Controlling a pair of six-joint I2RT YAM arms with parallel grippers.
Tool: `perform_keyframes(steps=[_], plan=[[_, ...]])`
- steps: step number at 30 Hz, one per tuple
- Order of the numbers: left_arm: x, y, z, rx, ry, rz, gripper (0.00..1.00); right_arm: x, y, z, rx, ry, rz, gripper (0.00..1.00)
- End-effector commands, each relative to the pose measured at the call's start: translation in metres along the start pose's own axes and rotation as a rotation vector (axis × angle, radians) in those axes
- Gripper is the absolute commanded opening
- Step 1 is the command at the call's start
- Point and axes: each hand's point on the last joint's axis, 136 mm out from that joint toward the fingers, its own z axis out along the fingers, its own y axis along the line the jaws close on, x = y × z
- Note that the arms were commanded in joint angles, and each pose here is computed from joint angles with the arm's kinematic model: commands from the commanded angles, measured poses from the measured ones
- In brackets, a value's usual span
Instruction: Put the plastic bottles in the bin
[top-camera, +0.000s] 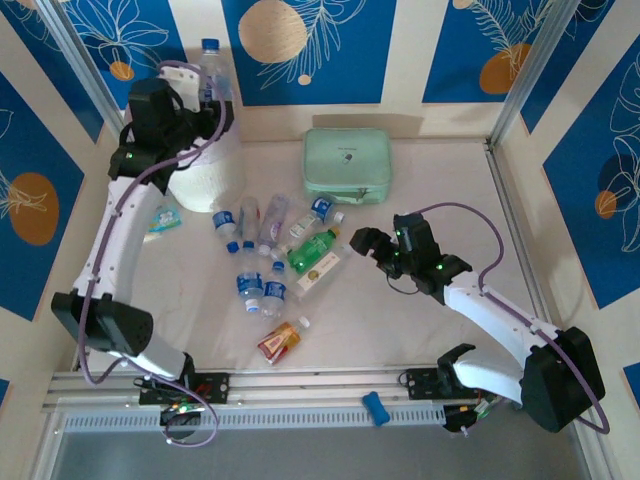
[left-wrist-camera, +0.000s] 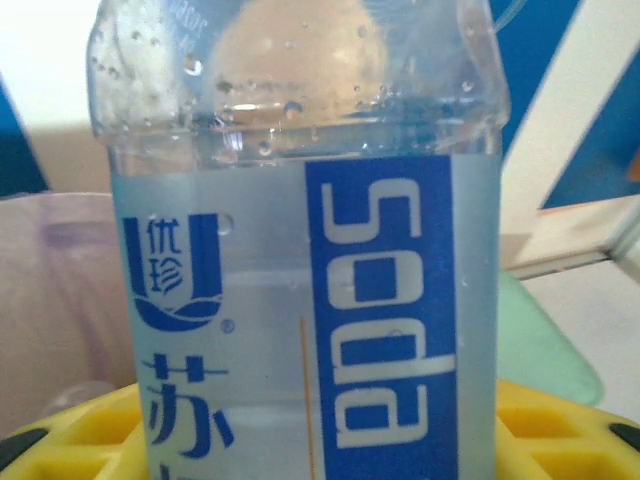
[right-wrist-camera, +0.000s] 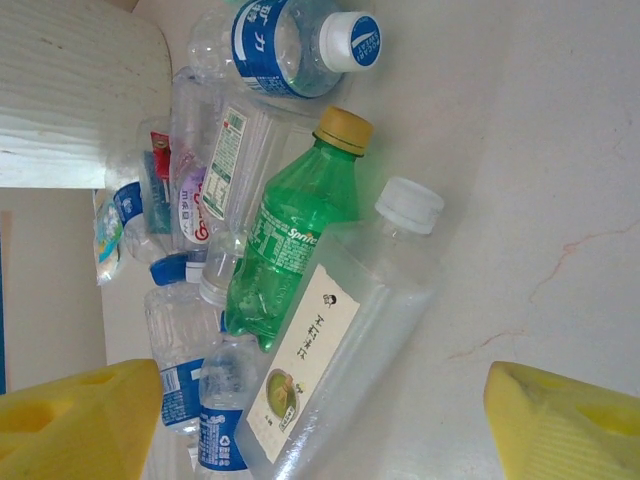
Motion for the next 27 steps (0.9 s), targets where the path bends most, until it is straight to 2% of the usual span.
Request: perform_keyframes(steps=[1,7,13,17,22,27], plan=[[0.004,0.035,0.006,-0.082,0.056,0.015,0.50,0.006,-0.002,0.001,0.005,0.018,-0.017,0.84],[0.017,0.097,0.029,-0.189,0.130,-0.070,0.50,0.012,-0.006,0.002,0.022,0.039,-0.025,0.85],[0.056,0.133,0.063,-0.232,0.261,-0.133,0.51,0.014,-0.008,-0.001,0.033,0.039,-0.037,0.86],[0.075,0.141,0.076,-0.235,0.319,-0.157,0.53,0.015,-0.013,-0.003,0.050,0.034,-0.037,0.86],[0.080,0.140,0.081,-0.223,0.327,-0.178,0.56,0.015,-0.017,-0.006,0.057,0.024,-0.037,0.86],[0.075,0.135,0.079,-0.206,0.313,-0.188,0.70,0.015,-0.018,-0.007,0.057,0.023,-0.044,0.86]])
